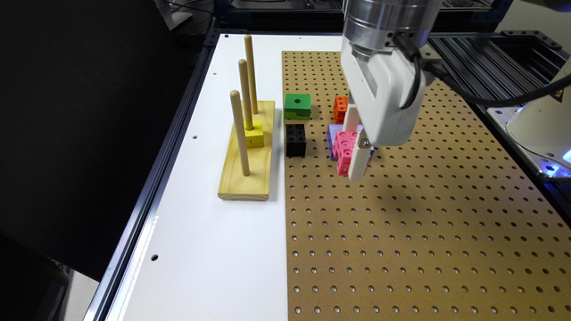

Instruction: Pick up pink block.

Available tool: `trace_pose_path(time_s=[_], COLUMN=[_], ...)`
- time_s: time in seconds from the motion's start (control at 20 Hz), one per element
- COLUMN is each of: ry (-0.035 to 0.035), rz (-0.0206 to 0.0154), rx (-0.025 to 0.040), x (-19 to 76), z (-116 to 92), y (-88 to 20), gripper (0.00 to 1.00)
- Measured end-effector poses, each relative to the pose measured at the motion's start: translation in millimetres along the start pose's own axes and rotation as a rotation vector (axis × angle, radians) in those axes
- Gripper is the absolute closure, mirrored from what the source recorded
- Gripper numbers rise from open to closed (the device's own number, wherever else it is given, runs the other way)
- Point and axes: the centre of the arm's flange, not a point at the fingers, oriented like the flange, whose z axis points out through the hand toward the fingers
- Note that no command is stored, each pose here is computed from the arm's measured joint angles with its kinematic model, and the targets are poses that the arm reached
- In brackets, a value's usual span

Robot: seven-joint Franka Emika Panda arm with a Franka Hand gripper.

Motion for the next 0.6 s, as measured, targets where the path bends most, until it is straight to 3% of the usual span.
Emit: trace_pose_path(time_s=[0.15,0.3,0.45,0.6], ry=[0.0131,0.0249,0.0331,0.0448], rz=[-0.0003,0.0018,0.0004,0.0008], rx=[0.0047,-0.0023,-0.0076,-0.0019], x=[0.4,-3.4,-6.7,-7.2], z=[-14,-41,-56,-70], y=[-0.7,0.9,2.8,2.4], gripper=[1.0,1.0,1.0,1.0])
